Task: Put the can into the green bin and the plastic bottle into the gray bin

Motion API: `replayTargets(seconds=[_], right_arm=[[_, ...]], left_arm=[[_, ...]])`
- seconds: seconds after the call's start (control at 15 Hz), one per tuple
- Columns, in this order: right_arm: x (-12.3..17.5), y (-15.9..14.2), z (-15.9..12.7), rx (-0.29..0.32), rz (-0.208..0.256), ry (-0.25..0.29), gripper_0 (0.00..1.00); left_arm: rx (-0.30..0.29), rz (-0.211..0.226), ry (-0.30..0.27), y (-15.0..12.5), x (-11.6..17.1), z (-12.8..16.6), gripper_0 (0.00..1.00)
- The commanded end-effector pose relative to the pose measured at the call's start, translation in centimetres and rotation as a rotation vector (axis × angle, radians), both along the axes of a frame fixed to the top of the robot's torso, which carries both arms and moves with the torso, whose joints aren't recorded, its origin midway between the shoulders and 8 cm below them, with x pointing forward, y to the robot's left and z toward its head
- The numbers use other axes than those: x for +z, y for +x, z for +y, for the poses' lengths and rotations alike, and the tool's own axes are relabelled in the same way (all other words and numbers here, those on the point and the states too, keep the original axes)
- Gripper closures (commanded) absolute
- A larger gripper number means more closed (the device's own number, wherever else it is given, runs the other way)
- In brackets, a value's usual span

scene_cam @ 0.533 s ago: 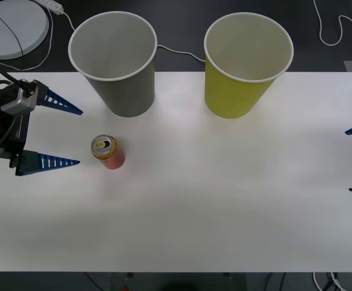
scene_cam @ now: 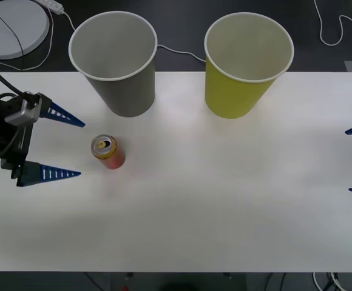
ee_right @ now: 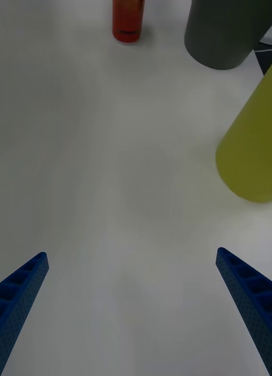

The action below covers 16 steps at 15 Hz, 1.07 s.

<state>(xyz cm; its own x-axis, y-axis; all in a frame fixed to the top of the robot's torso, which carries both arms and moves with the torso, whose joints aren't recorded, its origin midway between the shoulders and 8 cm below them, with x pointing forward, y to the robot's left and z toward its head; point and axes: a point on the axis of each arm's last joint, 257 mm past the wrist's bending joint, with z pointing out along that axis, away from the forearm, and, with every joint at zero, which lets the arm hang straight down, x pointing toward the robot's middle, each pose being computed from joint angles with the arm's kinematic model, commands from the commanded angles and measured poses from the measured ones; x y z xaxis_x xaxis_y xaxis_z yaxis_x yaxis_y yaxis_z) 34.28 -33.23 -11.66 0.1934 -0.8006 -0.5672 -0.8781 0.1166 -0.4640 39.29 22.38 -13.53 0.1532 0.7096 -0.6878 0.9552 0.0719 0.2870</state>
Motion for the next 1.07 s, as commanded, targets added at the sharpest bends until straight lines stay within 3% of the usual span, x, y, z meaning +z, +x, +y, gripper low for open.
replayTargets(seconds=[0.07, 0.2, 0.47, 1.07], right_arm=[[0.0, 0.0, 0.0, 0.0, 0.0, 0.0, 0.0], [0.0, 0.0, 0.0, 0.0, 0.0, 0.0, 0.0], [0.0, 0.0, 0.0, 0.0, 0.0, 0.0, 0.0], [0.0, 0.0, 0.0, 0.0, 0.0, 0.0, 0.0]], left_arm=[[0.009, 0.014, -0.013, 0.0, -0.1, 0.2, 0.0], [0.034, 0.054, -0.066, -0.1, -0.4, 0.8, 0.0], [0.056, 0.059, -0.146, 0.2, -1.4, 3.0, 0.0], [0.13, -0.024, -0.295, 1.0, -5.9, 5.8, 0.0]])
